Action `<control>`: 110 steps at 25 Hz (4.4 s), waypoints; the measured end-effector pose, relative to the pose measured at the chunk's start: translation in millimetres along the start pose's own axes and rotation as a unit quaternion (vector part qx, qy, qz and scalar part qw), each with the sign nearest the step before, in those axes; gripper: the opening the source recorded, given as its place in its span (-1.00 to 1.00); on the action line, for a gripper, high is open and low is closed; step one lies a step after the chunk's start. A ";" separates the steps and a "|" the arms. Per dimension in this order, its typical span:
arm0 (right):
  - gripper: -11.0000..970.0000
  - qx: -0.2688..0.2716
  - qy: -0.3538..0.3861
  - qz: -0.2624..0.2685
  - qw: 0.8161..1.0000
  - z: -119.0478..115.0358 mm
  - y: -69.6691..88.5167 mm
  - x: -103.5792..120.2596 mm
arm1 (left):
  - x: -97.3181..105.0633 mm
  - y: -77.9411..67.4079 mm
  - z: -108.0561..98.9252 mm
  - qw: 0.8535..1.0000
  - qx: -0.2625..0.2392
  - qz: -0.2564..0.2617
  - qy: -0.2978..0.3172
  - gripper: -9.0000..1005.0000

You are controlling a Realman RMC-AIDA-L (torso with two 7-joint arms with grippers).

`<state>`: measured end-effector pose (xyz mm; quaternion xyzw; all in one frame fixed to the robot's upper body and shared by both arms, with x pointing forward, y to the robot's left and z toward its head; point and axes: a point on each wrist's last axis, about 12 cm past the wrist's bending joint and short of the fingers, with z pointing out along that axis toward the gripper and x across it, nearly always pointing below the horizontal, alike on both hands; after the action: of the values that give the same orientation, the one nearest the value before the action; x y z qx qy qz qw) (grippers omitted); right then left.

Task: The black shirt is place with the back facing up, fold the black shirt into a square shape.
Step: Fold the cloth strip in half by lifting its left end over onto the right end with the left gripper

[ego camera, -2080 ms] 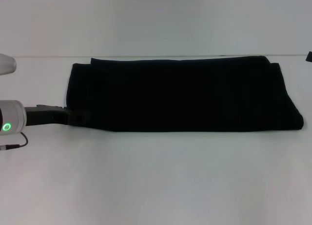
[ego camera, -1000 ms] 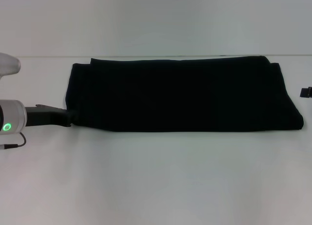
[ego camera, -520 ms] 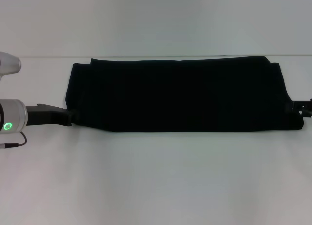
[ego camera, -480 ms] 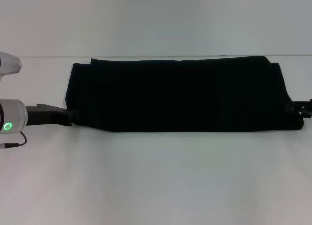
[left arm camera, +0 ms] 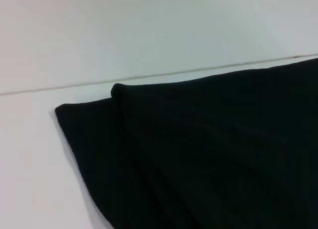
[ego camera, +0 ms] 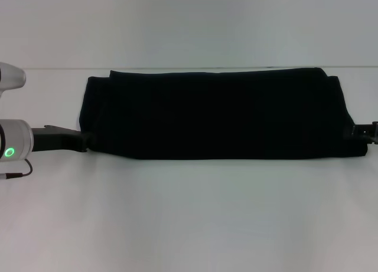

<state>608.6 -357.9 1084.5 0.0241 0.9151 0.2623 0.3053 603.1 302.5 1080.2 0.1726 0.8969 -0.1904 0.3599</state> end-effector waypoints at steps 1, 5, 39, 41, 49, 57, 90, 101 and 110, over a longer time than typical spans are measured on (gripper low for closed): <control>0.36 -0.001 0.001 0.000 1.000 0.8 0.8 0.6 | 0.0 0.0 0.0 1.000 0.000 0.000 0.000 -0.96; 0.24 -0.004 0.001 -0.002 1.000 2.3 2.3 1.5 | 0.0 -0.2 0.2 1.000 0.000 0.001 0.001 -0.96; -0.95 0.010 -0.015 0.013 1.000 -5.2 -11.8 10.9 | 10.7 4.8 -11.2 1.000 0.003 -0.015 0.002 -0.92; -0.95 0.008 -0.018 0.015 1.000 -6.2 -12.7 11.3 | 11.2 5.1 -12.9 1.000 0.005 -0.016 0.002 -0.92; -0.95 0.001 -0.027 0.013 1.000 -6.7 -12.7 12.5 | 11.1 5.9 -16.1 1.000 0.008 -0.018 -0.001 -0.91; -0.86 -0.018 -0.026 0.015 0.999 -10.7 -9.7 12.7 | 13.3 11.0 -22.5 0.999 0.010 -0.034 -0.008 -0.90; 0.86 -0.136 -0.131 -0.059 0.980 -55.9 14.2 -25.4 | 42.1 5.3 -36.0 0.911 0.140 -0.389 -0.003 0.77; 0.87 -0.139 -0.136 -0.067 0.979 -57.3 17.9 -32.0 | 43.5 3.7 -21.9 0.903 0.123 -0.412 0.002 0.77; 0.87 -0.143 -0.134 -0.069 0.978 -54.4 21.1 -31.8 | 41.2 5.4 -14.9 0.905 0.103 -0.412 0.004 0.76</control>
<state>600.9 -371.5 1149.1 -0.0476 0.8182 0.3632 0.4432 568.9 321.2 1059.6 -0.1752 0.8647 -0.4128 0.2263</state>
